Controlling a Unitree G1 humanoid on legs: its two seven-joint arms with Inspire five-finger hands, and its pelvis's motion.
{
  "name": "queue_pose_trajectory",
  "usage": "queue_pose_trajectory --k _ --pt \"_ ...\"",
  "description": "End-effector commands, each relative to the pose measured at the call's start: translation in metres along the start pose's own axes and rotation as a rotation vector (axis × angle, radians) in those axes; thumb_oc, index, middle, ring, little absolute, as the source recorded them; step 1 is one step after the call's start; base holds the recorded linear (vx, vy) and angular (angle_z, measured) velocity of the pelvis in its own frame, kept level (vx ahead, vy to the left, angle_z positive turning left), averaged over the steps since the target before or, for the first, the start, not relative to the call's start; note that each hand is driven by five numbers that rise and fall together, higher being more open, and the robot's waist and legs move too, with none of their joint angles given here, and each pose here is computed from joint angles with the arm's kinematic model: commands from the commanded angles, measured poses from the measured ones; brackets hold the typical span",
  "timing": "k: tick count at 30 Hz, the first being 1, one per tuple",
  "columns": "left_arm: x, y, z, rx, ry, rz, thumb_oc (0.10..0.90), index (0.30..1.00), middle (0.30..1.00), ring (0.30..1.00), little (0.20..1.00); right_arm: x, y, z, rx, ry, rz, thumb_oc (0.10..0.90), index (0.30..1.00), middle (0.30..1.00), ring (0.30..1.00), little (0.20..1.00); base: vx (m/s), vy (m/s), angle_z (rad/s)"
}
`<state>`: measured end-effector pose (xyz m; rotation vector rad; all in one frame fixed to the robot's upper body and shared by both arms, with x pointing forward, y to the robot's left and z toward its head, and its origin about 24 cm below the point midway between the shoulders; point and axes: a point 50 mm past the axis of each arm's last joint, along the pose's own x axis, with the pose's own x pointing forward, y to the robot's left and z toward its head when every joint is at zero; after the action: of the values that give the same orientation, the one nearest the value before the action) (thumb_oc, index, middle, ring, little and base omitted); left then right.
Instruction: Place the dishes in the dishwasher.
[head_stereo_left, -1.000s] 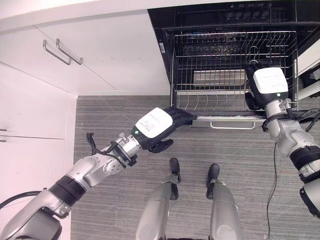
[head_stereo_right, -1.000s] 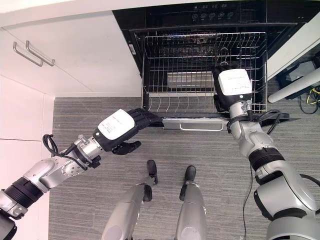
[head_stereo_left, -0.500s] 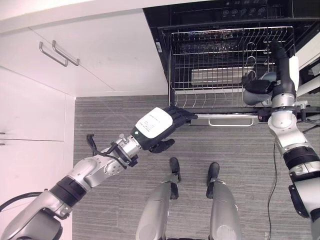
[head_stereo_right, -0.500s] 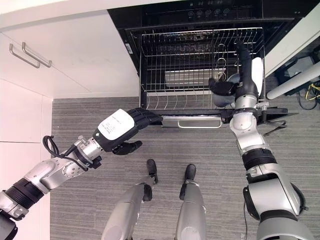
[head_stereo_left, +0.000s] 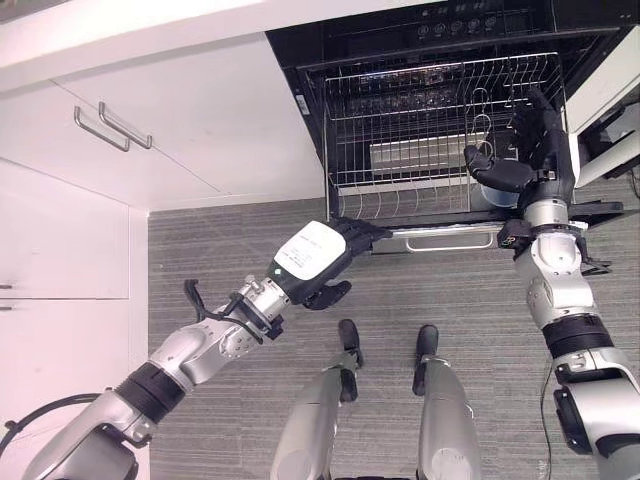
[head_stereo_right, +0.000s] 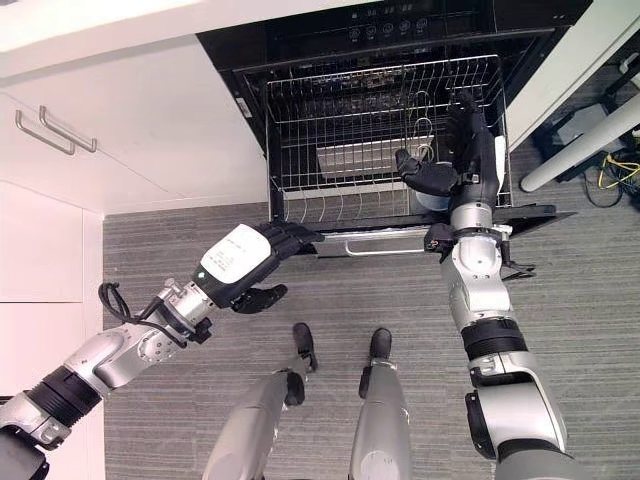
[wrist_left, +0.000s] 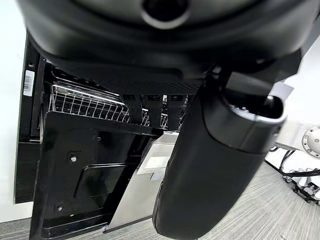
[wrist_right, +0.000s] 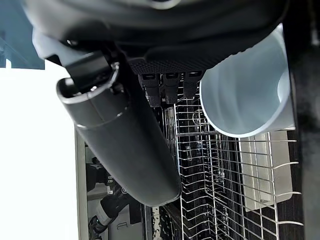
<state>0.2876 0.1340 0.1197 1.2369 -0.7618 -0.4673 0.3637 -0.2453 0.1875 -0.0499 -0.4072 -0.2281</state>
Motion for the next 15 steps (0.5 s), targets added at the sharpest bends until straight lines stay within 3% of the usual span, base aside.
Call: queue_pose_trajectory --k 1,7,15 --pt "0.018 0.021 0.030 -0.050 -0.136 0.201 0.800 0.900 0.900 0.900 0.900 0.006 -0.003 0.053 -0.007 -0.249 0.020 0.800 0.900 0.900 0.900 0.900 0.00 0.019 -0.07" --pt "0.013 0.018 0.030 -0.051 -0.117 0.197 0.800 0.900 0.900 0.900 0.900 -0.008 0.013 0.080 -0.155 -0.438 0.008 0.800 0.900 0.900 0.900 0.900 0.00 0.006 -0.01" --pt "-0.001 0.006 0.027 -0.069 -0.069 0.172 0.800 0.900 0.900 0.900 0.900 -0.028 0.011 0.082 -0.319 -0.566 -0.067 0.800 0.900 0.900 0.900 0.900 0.02 -0.010 0.01"
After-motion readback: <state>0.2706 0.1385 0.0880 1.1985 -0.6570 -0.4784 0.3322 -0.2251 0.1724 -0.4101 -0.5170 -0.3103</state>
